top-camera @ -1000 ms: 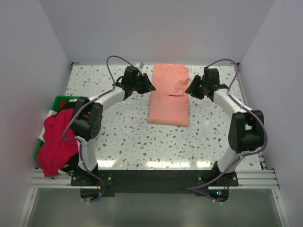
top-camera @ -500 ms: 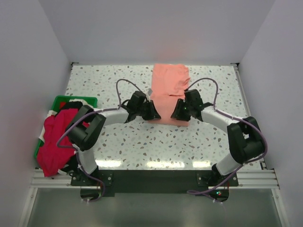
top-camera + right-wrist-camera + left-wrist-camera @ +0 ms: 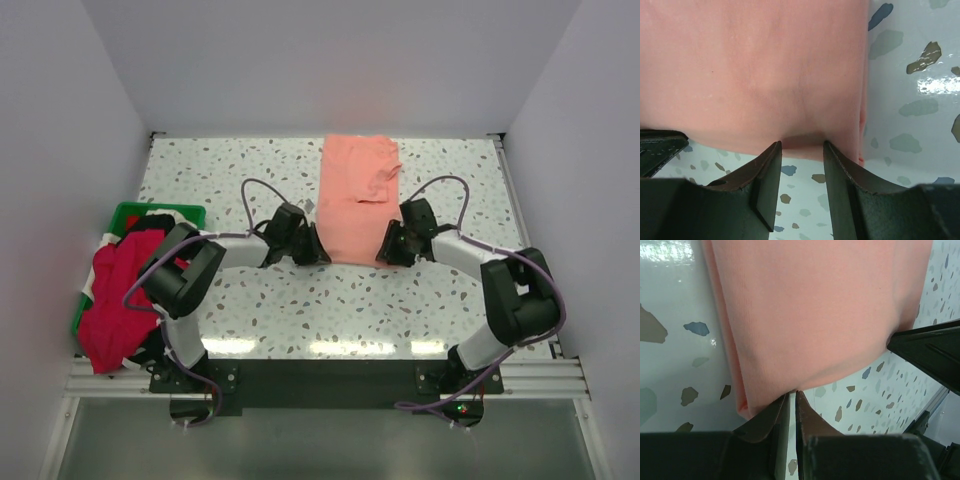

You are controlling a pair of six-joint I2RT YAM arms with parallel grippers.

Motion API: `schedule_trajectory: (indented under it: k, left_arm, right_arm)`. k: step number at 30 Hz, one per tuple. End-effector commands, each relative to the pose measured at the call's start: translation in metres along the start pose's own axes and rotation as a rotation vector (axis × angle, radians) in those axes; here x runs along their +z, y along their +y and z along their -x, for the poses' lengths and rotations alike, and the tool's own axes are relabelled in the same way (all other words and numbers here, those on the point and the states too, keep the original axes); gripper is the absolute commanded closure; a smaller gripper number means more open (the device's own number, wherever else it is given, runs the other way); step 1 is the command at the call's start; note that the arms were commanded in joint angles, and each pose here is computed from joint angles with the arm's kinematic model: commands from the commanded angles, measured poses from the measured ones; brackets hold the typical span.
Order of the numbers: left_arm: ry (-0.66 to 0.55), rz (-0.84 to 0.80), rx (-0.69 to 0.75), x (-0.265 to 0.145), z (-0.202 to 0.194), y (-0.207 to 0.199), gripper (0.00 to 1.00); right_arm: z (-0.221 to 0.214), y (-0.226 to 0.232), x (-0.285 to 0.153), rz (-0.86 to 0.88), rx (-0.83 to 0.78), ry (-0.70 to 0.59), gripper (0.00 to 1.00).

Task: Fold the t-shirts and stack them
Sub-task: Fold the tshirt

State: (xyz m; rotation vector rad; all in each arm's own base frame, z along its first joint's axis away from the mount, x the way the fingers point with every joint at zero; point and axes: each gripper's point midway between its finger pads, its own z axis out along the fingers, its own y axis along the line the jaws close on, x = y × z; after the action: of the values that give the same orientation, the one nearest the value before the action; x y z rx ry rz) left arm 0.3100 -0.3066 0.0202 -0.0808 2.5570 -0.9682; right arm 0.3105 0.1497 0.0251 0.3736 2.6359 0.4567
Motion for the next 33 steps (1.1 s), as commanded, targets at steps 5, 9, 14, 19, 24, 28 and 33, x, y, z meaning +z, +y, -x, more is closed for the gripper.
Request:
schedule_trajectory:
  k: [5,9,14,19,24,28,33]
  left_arm:
    - [-0.083,-0.052,0.019,-0.029,0.017,-0.018,0.82]
    - [-0.121,-0.016,0.009,-0.046,0.021,-0.011,0.68]
    - [-0.149,0.019,-0.024,-0.048,0.031,0.004,0.56]
    - [-0.143,0.060,-0.042,-0.032,0.035,0.017,0.54]
    - [-0.103,0.077,-0.065,-0.012,0.028,0.029,0.55]
    - [-0.091,0.087,-0.075,-0.010,0.021,0.036,0.56]
    - [-0.084,0.135,-0.073,-0.010,0.013,0.044,0.59]
  right_arm:
    - [0.012,-0.009,-0.029,-0.042,-0.024,-0.074,0.55]
    - [0.016,-0.015,-0.044,-0.060,-0.009,-0.112,0.48]
    - [0.019,-0.020,-0.046,-0.065,0.020,-0.127,0.45]
    - [0.018,-0.026,-0.035,-0.078,0.038,-0.102,0.46]
    - [0.015,-0.032,-0.023,-0.081,0.060,-0.081,0.46]
    - [0.007,-0.034,-0.014,-0.072,0.072,-0.055,0.46]
    - [-0.001,-0.035,-0.005,-0.059,0.091,-0.035,0.49]
